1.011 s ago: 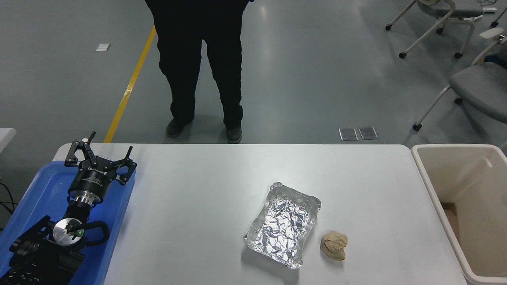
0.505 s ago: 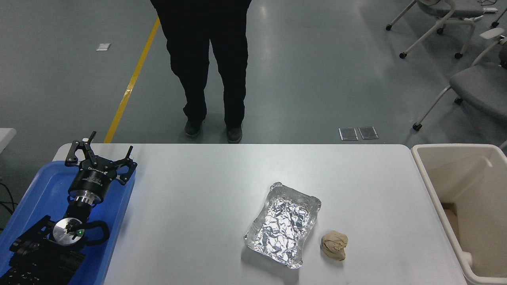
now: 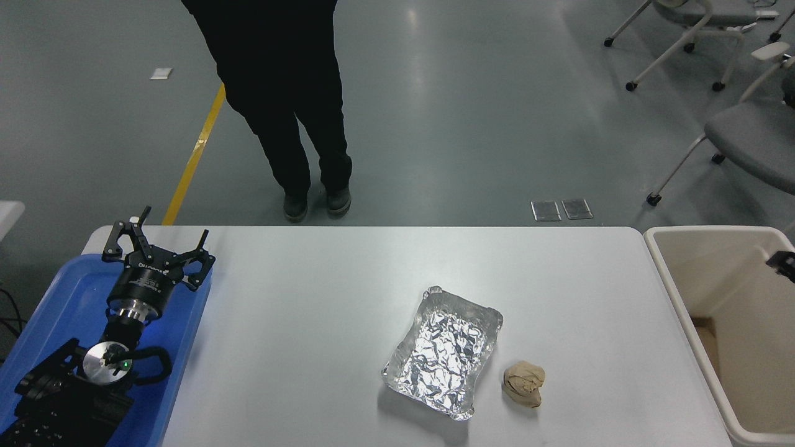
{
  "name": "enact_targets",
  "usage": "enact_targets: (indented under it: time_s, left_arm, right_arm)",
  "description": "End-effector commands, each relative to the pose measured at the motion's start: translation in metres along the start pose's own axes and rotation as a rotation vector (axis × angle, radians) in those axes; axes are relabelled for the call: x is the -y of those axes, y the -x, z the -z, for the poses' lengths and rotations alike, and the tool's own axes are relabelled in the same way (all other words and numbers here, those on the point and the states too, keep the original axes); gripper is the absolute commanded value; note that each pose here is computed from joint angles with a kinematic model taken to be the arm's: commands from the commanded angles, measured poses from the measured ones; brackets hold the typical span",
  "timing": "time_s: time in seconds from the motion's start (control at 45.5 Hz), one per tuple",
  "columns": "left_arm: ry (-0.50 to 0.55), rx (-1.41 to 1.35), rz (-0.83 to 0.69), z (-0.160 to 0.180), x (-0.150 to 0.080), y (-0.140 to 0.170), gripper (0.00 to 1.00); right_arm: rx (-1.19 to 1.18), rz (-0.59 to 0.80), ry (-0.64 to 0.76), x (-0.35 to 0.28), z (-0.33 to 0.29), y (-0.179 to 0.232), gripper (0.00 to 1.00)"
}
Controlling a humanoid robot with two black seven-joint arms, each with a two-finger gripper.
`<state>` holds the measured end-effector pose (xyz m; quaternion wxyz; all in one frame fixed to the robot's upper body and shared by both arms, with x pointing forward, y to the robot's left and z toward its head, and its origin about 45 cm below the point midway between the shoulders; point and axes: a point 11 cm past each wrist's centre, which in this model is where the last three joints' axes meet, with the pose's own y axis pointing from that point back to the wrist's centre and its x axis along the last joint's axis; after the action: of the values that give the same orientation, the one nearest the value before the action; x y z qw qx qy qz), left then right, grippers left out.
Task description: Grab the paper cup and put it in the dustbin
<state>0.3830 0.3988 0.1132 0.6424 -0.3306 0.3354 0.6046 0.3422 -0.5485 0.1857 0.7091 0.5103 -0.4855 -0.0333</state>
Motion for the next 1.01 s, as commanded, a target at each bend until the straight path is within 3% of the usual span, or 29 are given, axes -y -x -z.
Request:
enact_targets:
  time_s: [0.0,0.22,0.659,0.989]
  left_arm:
    - [-0.001,0.001,0.001,0.0,0.0,0.0,0.99]
    - [-0.003,0.001,0.001,0.0,0.0,0.0,0.99]
    - [0.0,0.001,0.0,0.0,0.0,0.0,0.99]
    - [0.0,0.001,0.0,0.0,0.0,0.0,0.99]
  right_arm:
    - [-0.123,0.111,-0.062,-0.054,0.039,0.008,1.0]
    - [-0.332,0.178,-0.115,-0.101,0.098,0.013,1.0]
    - [-0.633,0.536,-0.335,-0.248,0.22,0.02,1.0]
    - [-0.717,0.428,-0.389,-0.302,0.257,0.011,1.0]
